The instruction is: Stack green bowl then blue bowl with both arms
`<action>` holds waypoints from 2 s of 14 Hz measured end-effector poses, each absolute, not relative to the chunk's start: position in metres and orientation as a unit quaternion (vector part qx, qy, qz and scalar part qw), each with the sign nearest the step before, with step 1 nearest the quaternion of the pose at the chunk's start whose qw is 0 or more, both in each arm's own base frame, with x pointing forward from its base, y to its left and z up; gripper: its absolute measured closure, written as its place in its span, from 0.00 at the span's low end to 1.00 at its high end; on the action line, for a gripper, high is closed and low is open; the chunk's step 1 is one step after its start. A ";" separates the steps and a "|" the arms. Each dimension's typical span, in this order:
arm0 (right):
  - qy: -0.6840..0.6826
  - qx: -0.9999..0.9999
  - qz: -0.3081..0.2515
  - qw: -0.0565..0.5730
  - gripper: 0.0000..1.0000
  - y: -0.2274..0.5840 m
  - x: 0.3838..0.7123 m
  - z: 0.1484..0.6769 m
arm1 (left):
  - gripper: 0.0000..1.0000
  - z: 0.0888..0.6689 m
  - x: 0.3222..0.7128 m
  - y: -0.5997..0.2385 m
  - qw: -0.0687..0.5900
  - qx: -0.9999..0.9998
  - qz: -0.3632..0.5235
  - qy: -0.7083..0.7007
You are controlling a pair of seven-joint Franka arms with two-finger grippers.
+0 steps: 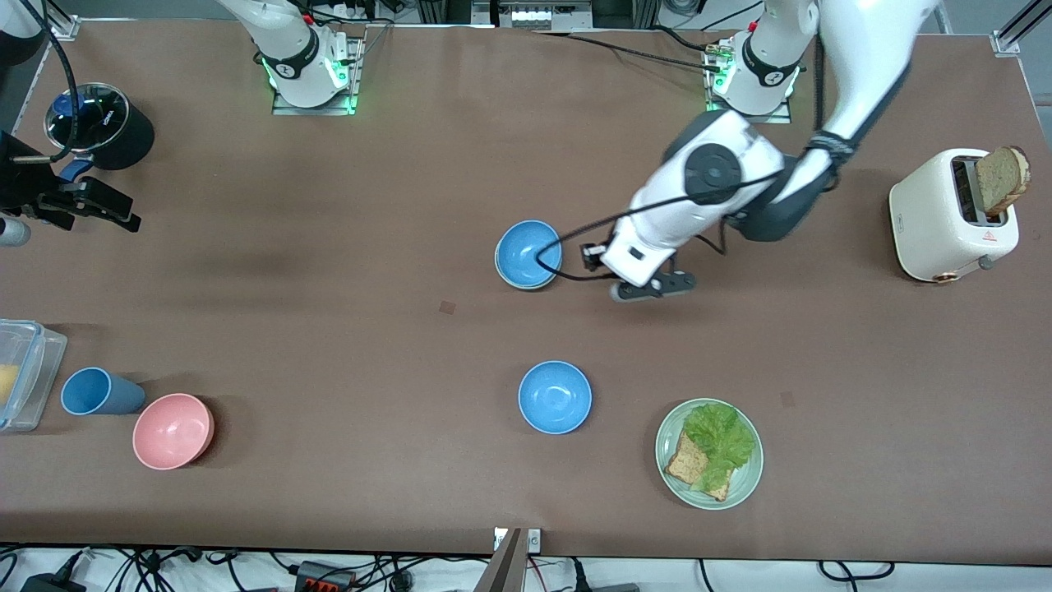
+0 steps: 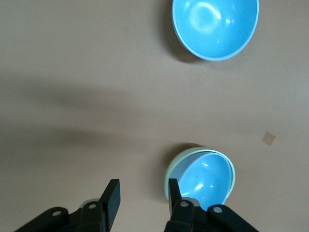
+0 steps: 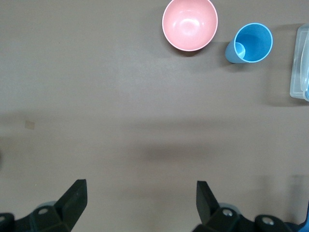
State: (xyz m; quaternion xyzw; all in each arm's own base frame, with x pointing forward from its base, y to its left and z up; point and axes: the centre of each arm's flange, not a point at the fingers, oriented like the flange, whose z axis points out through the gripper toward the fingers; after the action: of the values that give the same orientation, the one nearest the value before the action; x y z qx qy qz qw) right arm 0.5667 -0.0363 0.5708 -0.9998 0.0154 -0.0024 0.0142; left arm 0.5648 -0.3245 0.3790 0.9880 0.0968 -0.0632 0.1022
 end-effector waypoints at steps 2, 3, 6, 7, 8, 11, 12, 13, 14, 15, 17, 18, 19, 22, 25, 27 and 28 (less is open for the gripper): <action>0.016 -1.000 -0.002 0.014 0.00 -0.037 0.567 0.571 | 0.50 0.402 0.586 -0.297 0.099 0.991 -0.060 0.061; 0.016 -1.000 -0.003 0.014 0.00 -0.037 0.567 0.571 | 0.47 0.411 0.597 -0.281 0.100 0.992 -0.056 0.046; 0.017 -1.000 -0.002 0.014 0.00 -0.038 0.567 0.571 | 0.43 0.420 0.620 -0.230 0.104 0.993 -0.046 0.010; 0.017 -1.000 -0.002 0.014 0.00 -0.039 0.567 0.571 | 0.35 0.421 0.626 -0.217 0.109 0.993 -0.045 0.003; 0.018 -1.000 -0.002 0.014 0.00 -0.039 0.566 0.571 | 0.27 0.422 0.630 -0.203 0.117 0.992 -0.045 -0.004; 0.018 -1.000 -0.002 0.014 0.00 -0.039 0.566 0.571 | 0.13 0.442 0.637 -0.142 0.117 0.992 -0.033 -0.034; 0.018 -1.000 -0.002 0.014 0.00 -0.039 0.566 0.571 | 0.07 0.455 0.634 -0.124 0.102 0.994 -0.023 -0.031; 0.018 -1.000 -0.002 0.014 0.00 -0.039 0.566 0.571 | 0.00 0.468 0.628 -0.110 0.086 0.996 -0.013 -0.022; 0.018 -1.000 -0.002 0.014 0.00 -0.039 0.566 0.571 | 0.00 0.480 0.622 -0.097 0.071 0.997 -0.004 -0.012; 0.018 -1.000 -0.002 0.014 0.00 -0.039 0.566 0.571 | 0.00 0.490 0.616 -0.084 0.056 0.998 0.004 -0.001; 0.018 -1.000 -0.002 0.014 0.00 -0.039 0.566 0.571 | 0.00 0.502 0.608 -0.056 0.036 0.999 0.015 0.022; 0.018 -1.000 -0.002 0.014 0.00 -0.039 0.566 0.571 | 0.00 0.503 0.607 -0.042 0.030 0.999 0.012 0.032; 0.017 -1.000 -0.002 0.014 0.00 -0.039 0.566 0.571 | 0.00 0.503 0.604 -0.031 0.027 0.999 0.002 0.036; 0.017 -1.000 -0.002 0.014 0.00 -0.038 0.567 0.571 | 0.00 0.516 0.592 -0.022 0.023 0.999 -0.025 0.039; 0.017 -1.000 -0.002 0.014 0.00 -0.038 0.567 0.571 | 0.00 0.537 0.581 -0.026 0.020 0.999 -0.033 0.034; 0.016 -1.000 -0.002 0.014 0.00 -0.037 0.567 0.571 | 0.00 0.549 0.577 -0.026 0.020 0.999 -0.040 0.028; 0.016 -1.000 -0.002 0.014 0.00 -0.037 0.567 0.571 | 0.00 0.553 0.577 -0.026 0.020 0.999 -0.039 0.027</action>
State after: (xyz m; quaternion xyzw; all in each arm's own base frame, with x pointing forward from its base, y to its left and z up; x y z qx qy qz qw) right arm 0.5666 -0.0369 0.5708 -0.9998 0.0159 -0.0021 0.0142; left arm 0.5774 -0.0263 0.5526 0.9987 0.0267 -0.0395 0.0197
